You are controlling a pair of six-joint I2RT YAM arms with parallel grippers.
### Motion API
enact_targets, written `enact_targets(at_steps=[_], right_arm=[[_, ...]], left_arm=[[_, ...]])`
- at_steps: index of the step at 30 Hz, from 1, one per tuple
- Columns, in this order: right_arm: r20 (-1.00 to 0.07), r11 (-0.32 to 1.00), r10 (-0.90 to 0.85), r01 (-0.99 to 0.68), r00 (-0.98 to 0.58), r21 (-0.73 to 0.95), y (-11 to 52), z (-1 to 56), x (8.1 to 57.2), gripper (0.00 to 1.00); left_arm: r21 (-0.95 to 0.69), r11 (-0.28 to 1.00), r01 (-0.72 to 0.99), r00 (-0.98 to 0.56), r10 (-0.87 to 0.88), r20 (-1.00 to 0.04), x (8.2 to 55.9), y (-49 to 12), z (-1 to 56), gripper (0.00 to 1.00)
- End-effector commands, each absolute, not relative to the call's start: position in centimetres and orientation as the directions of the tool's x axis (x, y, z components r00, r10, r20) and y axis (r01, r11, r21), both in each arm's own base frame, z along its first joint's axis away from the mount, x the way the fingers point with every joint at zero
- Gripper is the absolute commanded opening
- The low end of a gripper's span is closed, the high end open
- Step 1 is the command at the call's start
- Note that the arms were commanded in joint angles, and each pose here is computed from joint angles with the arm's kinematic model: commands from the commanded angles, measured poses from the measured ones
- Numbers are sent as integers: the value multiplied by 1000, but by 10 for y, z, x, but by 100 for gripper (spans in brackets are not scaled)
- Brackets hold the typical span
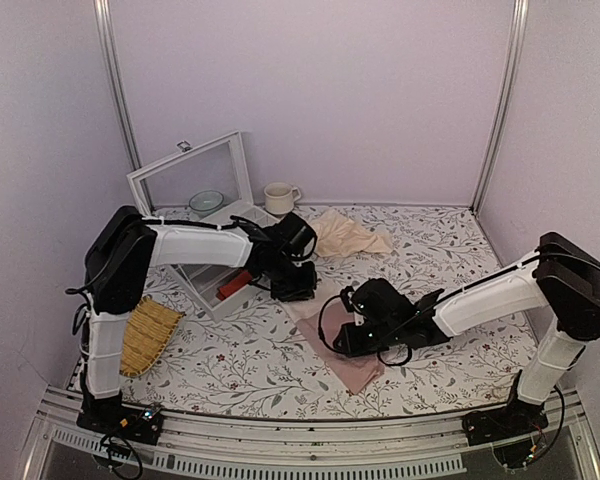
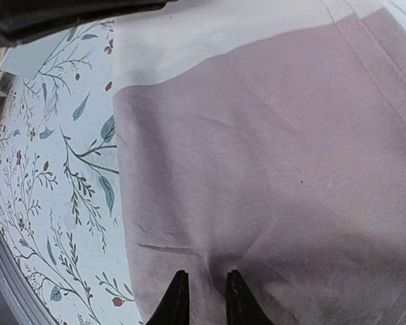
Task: Roll the underwear
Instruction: Move the underwear to the center of the board, then pick up the underwear from the center of the board.
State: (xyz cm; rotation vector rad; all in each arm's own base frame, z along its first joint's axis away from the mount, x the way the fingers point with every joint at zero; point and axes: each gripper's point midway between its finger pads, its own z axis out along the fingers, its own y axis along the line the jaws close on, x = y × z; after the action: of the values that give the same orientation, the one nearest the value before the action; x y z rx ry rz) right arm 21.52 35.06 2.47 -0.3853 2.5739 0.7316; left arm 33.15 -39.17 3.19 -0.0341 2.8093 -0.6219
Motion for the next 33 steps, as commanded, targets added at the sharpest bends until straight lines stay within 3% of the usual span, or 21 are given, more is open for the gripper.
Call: enact_targets(at_steps=[1,7,14,19,33], right_arm=[[-569,818,-104,-396,-816,418,346,83,229,22],[-620,815,-34,-380,-784,437,316,123,252,36],[-640,839,-5,-351,-769,415,267,124,287,50],[-631,837,-14,-355,-776,417,252,115,302,55],[-572,799,-30,-363,-820,479,254,81,296,57]], left_arm=[[-430,902,50,-950,-90,-300,349,-410,59,15],[-492,871,23,-950,-134,-282,368,-434,70,19],[-539,842,-34,-965,-167,-200,372,-451,54,25],[-547,835,-59,-968,-182,-173,374,-457,45,34],[-524,847,-92,-963,-209,-168,383,-455,37,42]])
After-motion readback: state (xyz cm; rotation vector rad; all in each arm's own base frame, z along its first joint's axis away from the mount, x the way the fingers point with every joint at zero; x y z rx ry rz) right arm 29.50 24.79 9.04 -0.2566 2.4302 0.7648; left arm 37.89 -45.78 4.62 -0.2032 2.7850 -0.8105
